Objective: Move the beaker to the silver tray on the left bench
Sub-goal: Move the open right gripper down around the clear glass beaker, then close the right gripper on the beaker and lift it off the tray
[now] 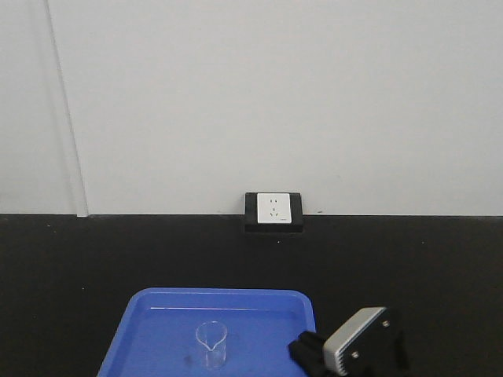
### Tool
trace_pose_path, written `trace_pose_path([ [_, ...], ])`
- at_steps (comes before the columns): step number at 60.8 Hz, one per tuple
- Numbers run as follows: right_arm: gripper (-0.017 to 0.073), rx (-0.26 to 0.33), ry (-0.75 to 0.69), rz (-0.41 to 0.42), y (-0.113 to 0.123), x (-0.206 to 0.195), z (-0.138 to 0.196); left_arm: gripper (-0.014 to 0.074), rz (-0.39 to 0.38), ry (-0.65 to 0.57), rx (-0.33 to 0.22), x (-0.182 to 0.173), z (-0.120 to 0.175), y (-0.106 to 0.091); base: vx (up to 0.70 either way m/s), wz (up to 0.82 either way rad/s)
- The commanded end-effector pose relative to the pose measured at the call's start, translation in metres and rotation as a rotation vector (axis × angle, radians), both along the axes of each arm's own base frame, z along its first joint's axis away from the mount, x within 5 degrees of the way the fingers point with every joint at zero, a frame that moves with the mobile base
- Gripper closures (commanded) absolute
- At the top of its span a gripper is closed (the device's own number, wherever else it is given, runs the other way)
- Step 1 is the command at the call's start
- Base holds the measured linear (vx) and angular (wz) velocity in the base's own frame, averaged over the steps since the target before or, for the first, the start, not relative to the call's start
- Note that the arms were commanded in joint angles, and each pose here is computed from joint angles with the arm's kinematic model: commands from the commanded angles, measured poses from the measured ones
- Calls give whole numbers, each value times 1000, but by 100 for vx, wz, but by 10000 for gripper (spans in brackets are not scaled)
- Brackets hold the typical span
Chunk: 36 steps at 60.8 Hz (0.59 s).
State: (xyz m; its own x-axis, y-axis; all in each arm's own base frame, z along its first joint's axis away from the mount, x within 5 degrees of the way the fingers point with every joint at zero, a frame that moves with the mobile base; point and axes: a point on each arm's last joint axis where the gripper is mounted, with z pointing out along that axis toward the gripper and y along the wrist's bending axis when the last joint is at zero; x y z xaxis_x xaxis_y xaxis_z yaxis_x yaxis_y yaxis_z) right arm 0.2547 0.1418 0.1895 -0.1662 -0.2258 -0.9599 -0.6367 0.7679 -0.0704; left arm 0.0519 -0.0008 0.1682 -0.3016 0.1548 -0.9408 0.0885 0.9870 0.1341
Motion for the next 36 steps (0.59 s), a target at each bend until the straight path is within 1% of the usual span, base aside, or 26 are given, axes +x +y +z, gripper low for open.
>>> trace_pose_path([
  [1, 444, 96, -85, 65, 23, 8, 8, 592, -15, -68, -12, 2, 1, -1, 0, 0],
  [5, 358, 86, -46, 93, 39, 16, -7, 592, -15, -68, -12, 2, 1, -1, 0, 0],
  [11, 211, 111, 1, 98, 58, 28, -21, 592, -15, -68, -12, 2, 1, -1, 0, 0],
  [16, 84, 156, 45, 55, 67, 42, -31, 592, -15, -68, -12, 2, 1, -1, 0, 0],
  [22, -25, 194, 80, 12, 72, 54, -40, 592, -15, -68, -12, 2, 1, -1, 0, 0],
  [27, -64, 204, 83, 4, 78, 64, -45, 592, -15, -68, -12, 2, 1, -1, 0, 0],
  [36, -52, 209, 70, 3, 92, 86, -52, 592, -15, -68, -12, 2, 1, -1, 0, 0],
])
